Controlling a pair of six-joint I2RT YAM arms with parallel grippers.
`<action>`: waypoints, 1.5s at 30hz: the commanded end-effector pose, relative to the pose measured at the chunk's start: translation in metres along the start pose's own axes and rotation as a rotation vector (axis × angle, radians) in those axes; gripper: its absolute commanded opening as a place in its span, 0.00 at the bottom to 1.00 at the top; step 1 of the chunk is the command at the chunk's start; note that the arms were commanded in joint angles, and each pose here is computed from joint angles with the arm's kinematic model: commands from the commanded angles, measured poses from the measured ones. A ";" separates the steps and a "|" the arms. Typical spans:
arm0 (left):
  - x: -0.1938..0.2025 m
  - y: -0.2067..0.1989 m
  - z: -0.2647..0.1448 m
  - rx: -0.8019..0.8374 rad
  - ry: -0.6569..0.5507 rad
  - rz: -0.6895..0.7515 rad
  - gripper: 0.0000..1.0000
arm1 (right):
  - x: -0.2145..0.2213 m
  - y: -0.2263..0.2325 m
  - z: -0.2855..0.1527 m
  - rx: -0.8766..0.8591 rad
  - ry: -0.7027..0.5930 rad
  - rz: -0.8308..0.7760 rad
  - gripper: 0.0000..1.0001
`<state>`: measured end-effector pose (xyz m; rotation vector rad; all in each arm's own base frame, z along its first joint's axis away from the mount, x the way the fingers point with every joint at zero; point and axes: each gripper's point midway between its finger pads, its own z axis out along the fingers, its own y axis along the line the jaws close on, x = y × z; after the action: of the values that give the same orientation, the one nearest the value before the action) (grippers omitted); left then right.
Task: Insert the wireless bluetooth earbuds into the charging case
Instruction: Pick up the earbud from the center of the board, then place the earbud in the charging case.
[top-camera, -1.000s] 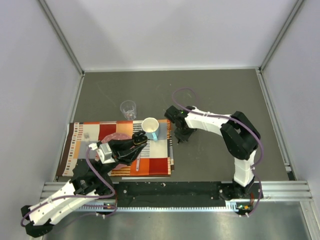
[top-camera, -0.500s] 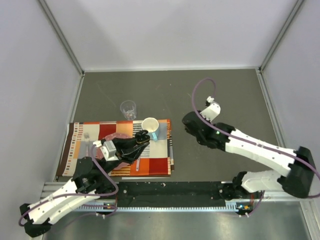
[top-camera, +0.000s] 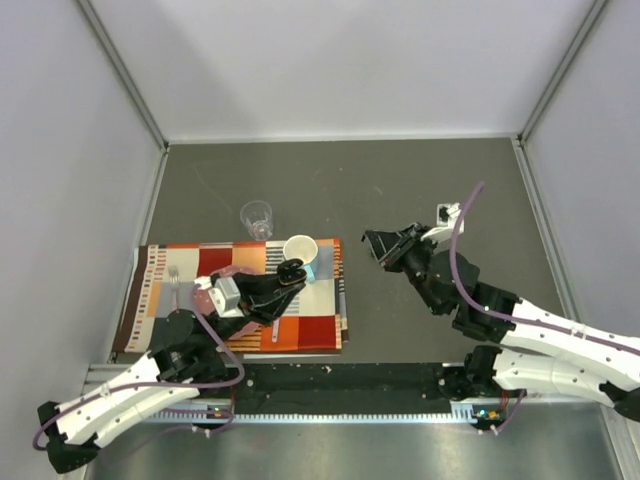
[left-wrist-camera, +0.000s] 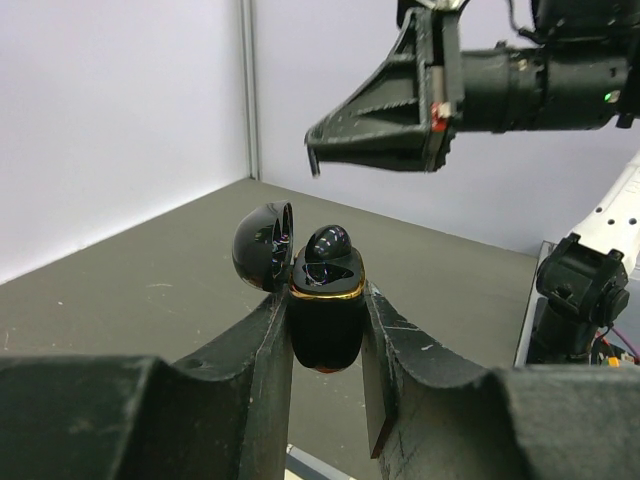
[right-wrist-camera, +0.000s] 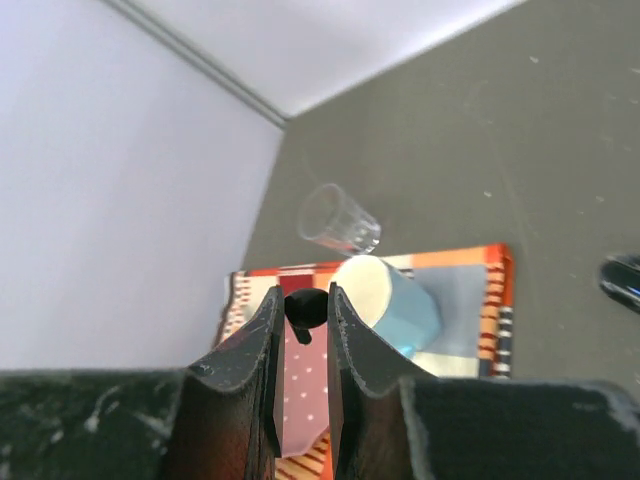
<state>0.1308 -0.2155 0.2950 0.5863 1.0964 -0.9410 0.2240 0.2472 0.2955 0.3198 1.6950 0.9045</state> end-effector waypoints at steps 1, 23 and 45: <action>-0.034 -0.005 0.007 0.023 -0.102 -0.011 0.00 | -0.033 0.067 -0.021 -0.258 -0.086 0.024 0.00; -0.032 -0.008 0.013 0.043 -0.086 -0.002 0.00 | 0.035 0.189 -0.059 -0.668 0.052 -0.222 0.00; -0.035 -0.009 0.014 0.050 -0.094 -0.004 0.00 | 0.063 0.182 -0.041 -0.588 0.096 -0.264 0.00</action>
<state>0.1302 -0.2241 0.3004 0.6040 1.0833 -0.9648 0.1242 0.3912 0.3533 -0.3835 1.4834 1.1424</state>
